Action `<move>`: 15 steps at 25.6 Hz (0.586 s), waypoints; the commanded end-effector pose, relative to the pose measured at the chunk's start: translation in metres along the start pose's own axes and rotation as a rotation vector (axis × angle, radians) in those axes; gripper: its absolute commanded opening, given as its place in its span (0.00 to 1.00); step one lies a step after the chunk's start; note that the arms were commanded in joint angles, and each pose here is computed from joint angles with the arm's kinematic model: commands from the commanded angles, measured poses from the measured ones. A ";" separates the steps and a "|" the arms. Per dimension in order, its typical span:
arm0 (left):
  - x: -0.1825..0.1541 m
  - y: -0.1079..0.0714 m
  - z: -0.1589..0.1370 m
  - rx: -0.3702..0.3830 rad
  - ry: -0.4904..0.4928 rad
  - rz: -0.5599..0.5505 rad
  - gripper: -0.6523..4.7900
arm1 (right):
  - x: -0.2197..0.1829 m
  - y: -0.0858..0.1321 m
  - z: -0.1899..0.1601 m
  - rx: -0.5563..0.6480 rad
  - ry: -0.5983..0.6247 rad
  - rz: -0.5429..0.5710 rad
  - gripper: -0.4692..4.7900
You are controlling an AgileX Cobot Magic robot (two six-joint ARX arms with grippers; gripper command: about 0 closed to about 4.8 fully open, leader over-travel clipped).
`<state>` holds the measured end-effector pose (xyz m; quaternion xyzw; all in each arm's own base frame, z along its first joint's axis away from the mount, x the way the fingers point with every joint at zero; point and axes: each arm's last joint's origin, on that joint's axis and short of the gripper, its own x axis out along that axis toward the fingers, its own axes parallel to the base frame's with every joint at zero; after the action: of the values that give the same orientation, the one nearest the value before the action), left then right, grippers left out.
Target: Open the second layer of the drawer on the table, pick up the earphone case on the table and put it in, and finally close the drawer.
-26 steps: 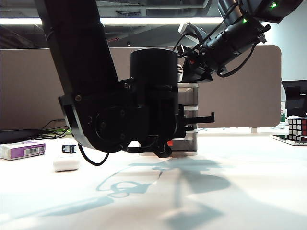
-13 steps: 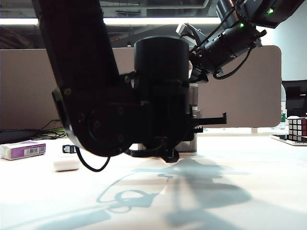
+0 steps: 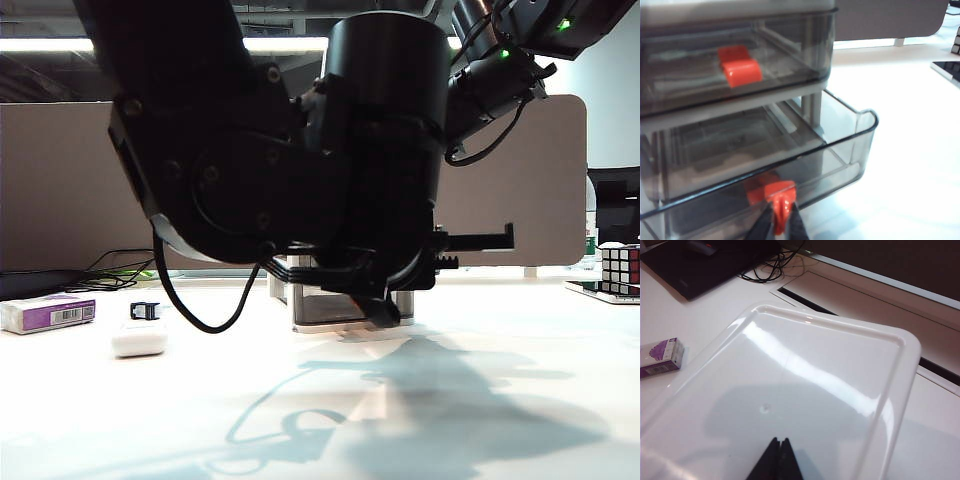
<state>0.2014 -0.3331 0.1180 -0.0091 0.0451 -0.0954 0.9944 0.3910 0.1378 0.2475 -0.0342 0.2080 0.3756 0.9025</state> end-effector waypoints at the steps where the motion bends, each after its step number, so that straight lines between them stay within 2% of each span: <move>1: -0.009 -0.008 0.000 -0.040 0.013 -0.049 0.11 | 0.005 -0.001 -0.019 0.059 0.110 0.004 0.08; 5: -0.024 -0.020 -0.001 -0.045 0.015 -0.098 0.11 | 0.005 0.000 -0.019 0.059 0.109 0.008 0.08; 10: -0.035 -0.029 -0.003 -0.091 0.027 -0.156 0.11 | 0.005 0.000 -0.019 0.063 0.107 0.025 0.08; 15: -0.037 -0.031 -0.001 -0.066 0.027 -0.182 0.11 | 0.005 0.000 -0.019 0.064 0.107 0.026 0.08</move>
<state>0.1620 -0.3545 0.1178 -0.0508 0.0613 -0.1662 0.9829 0.3908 0.1381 0.2475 -0.0315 0.2076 0.3843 0.8990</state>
